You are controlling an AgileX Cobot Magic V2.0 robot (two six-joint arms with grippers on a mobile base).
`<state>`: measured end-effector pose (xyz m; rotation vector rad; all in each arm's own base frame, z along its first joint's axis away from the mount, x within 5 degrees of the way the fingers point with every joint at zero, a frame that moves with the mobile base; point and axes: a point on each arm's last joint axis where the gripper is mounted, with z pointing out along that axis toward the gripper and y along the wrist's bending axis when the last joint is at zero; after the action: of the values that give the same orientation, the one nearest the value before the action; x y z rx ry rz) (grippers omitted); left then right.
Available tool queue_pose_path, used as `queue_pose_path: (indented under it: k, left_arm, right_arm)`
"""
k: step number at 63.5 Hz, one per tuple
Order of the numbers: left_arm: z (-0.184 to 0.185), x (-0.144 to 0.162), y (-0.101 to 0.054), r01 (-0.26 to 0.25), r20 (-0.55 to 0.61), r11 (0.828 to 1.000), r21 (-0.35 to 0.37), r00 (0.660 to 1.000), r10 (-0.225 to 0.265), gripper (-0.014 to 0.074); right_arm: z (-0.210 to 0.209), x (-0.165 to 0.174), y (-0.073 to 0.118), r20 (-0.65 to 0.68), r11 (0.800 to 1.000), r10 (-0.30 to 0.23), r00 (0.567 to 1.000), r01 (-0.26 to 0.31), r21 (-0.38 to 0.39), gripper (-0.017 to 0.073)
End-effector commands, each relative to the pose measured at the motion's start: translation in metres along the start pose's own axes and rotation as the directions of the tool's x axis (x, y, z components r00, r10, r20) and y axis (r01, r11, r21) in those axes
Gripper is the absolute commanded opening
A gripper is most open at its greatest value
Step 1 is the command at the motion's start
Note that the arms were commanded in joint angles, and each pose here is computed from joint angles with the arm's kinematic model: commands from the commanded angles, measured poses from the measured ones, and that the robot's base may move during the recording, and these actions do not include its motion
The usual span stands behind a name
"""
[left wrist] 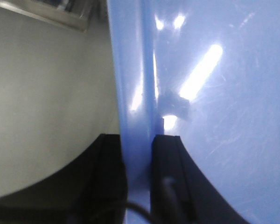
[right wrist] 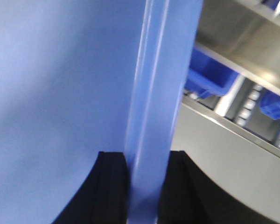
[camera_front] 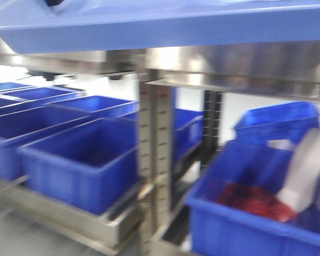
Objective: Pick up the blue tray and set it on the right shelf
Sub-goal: 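Carry the tray above the shelf's steel rail with both grippers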
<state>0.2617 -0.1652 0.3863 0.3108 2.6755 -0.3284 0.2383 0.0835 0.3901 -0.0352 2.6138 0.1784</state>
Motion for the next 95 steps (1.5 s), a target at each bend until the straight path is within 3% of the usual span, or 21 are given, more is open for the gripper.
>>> queue_pose_path:
  k: [1, 95]
  left_arm:
    - [-0.0207, 0.0112, -0.0018, -0.039, -0.05, 0.999, 0.007, 0.998, 0.039, -0.0048]
    - [-0.0207, 0.0114, -0.0022, -0.038, -0.051, 0.999, 0.011, 0.998, 0.038, -0.0048]
  right_arm:
    - [-0.0174, -0.0082, -0.0006, 0.122, 1.0, -0.02, 0.992, 0.022, -0.018, 0.0057]
    - [-0.0174, -0.0082, -0.0006, 0.122, 1.0, -0.02, 0.992, 0.022, -0.018, 0.0057]
